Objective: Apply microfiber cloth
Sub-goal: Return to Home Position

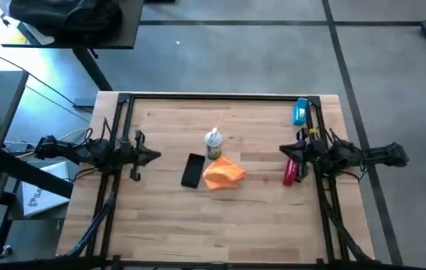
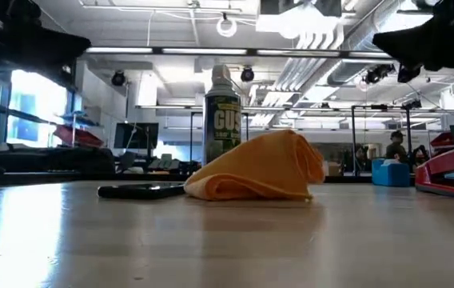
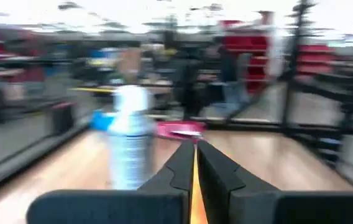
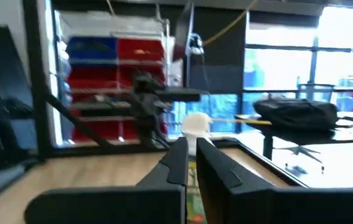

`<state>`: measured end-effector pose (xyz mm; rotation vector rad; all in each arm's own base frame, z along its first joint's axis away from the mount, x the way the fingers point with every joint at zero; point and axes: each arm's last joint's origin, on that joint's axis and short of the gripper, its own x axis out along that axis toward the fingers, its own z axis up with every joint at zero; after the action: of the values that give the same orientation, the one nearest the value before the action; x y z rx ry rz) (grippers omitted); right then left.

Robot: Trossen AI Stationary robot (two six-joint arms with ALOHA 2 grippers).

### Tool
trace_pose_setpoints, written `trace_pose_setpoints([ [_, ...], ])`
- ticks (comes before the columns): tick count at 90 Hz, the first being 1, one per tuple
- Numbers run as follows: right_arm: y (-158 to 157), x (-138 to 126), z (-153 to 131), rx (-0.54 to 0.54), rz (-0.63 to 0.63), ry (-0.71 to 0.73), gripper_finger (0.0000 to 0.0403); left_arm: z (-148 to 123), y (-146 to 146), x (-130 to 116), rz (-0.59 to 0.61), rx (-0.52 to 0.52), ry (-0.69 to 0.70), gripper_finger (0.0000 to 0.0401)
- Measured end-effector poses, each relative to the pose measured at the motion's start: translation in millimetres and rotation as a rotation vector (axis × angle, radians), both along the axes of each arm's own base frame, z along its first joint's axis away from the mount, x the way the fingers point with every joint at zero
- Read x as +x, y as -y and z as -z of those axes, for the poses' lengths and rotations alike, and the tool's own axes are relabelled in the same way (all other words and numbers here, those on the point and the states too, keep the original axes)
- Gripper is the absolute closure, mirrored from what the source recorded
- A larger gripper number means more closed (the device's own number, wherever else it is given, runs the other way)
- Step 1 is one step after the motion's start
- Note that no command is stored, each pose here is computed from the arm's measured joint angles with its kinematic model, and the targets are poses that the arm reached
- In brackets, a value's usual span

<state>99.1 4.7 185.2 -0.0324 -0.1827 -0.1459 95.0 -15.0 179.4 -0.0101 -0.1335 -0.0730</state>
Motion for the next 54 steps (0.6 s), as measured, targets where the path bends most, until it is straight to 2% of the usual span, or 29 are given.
trace_pose_setpoints([
  [7,-0.1,0.5,2.9,0.005,-0.002,-0.029,0.0403,-0.8,1.8,-0.3,0.06,0.017,0.01,0.0401],
  [24,-0.1,1.1,6.9,0.008,-0.001,-0.07,0.0403,0.2,-0.4,0.2,-0.027,0.085,0.002,0.0401],
  [38,-0.1,1.3,8.7,0.005,0.0,-0.088,0.0403,0.2,-0.9,0.2,-0.028,-0.034,-0.006,0.04],
  [54,-0.1,1.4,9.6,0.004,0.0,-0.097,0.0403,0.2,-0.9,0.2,-0.025,-0.062,-0.008,0.04],
])
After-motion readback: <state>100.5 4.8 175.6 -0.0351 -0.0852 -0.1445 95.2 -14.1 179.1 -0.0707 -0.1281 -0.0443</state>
